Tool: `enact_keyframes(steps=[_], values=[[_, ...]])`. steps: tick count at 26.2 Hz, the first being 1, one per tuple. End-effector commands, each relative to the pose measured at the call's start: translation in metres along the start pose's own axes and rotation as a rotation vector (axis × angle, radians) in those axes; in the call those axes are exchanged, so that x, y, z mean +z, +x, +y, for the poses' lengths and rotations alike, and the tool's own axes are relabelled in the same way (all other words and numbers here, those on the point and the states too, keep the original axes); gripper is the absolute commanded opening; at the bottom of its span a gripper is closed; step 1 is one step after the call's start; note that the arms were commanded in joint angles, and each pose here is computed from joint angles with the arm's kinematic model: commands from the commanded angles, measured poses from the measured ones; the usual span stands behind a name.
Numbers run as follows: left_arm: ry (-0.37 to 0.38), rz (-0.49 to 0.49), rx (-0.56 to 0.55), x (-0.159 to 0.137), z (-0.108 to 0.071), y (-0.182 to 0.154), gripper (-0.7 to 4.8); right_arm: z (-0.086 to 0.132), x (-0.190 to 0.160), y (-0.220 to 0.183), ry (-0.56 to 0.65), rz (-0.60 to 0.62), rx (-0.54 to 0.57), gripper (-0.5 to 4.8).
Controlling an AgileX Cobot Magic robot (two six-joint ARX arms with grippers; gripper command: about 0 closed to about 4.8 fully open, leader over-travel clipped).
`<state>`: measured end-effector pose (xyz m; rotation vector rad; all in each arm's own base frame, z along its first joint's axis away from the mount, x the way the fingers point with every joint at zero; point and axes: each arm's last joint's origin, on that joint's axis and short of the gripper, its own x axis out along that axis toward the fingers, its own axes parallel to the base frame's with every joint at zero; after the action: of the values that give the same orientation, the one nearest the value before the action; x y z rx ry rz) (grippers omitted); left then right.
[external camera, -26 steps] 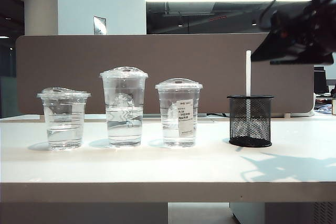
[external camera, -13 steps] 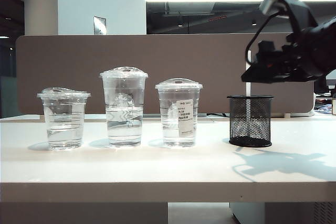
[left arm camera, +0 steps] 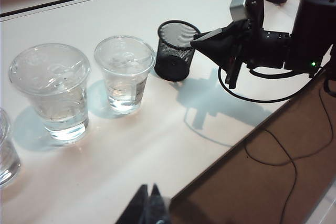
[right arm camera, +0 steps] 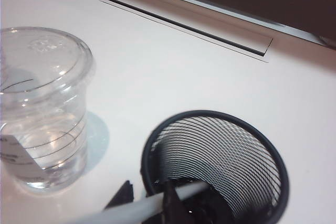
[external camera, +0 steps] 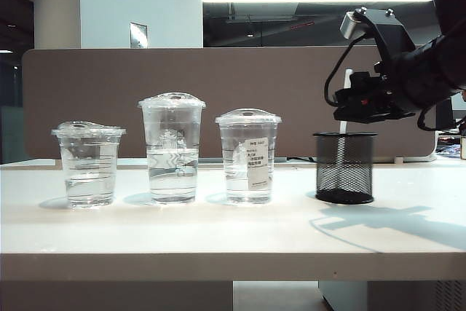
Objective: Pick up the straw and insert it into the medium coffee cup.
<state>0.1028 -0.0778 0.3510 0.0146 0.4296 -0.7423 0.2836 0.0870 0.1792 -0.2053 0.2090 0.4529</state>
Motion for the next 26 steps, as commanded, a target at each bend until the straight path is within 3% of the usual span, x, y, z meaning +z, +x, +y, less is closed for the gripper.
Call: enact_keyframes(steps=[1,9,15,26], values=[[-0.002,-0.008,-0.003,0.001,0.0,-0.001,-0.05,-0.001,0.006,0.002,-0.005,-0.033,-0.007,0.54],[-0.002,-0.009,-0.003,0.001,0.0,-0.001,-0.05,-0.005,0.022,0.007,-0.034,-0.077,-0.016,0.03],[-0.002,-0.01,-0.003,0.001,0.0,-0.001,-0.05,-0.009,0.045,0.005,-0.021,0.015,0.007,-0.01],[-0.002,-0.01,-0.003,0.001,0.0,-0.001,-0.04,-0.017,0.176,-0.037,-0.051,-0.027,0.172,-0.01]])
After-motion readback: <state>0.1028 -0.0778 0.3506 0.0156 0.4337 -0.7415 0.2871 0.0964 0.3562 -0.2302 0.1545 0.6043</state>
